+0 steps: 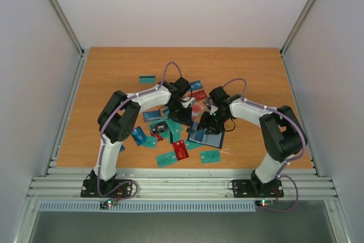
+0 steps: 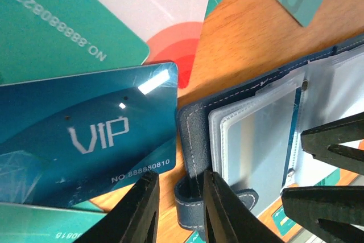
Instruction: Put the credit cards into the card holder
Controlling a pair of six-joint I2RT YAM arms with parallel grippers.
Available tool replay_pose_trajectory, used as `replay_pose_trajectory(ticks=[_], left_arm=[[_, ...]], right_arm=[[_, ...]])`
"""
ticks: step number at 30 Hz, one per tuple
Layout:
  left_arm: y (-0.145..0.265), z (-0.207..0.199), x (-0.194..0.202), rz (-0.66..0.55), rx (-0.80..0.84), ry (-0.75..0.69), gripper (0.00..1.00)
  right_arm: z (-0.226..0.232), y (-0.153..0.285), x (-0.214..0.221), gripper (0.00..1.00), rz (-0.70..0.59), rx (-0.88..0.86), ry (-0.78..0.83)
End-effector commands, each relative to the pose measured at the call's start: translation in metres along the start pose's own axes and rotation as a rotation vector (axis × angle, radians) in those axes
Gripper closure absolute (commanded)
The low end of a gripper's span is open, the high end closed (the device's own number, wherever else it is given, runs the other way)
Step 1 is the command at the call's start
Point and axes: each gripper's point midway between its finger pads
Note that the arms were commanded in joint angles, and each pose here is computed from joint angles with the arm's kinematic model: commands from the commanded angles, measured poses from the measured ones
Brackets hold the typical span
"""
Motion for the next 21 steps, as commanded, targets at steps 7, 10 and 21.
replay_pose_trajectory(ticks=[7,10,21], left_arm=[[0.041,-0.017,-0.009,-0.045,-0.019,-0.08,0.76],[0.04,-0.032,-0.011,-0.045,0.077,-0.102,0.76],[0.014,-0.035,-0.003,0.045,0.178,-0.064,0.71]], right_arm=[[0.012,0.012,0.001,0.54,-0.017,-0.012,0.04],[0.014,0.009,-0.001,0.57,-0.014,-0.022,0.037],[0.006,-0.004,-0.006,0.67,-0.009,0.004,0.012]])
Point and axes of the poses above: each gripper's point midway between its finger pads, its own y axis back along the fingers, its own z axis along the line the jaws close on, x = y × z, and after that the axes turned 11 degrees about -y, right-handed
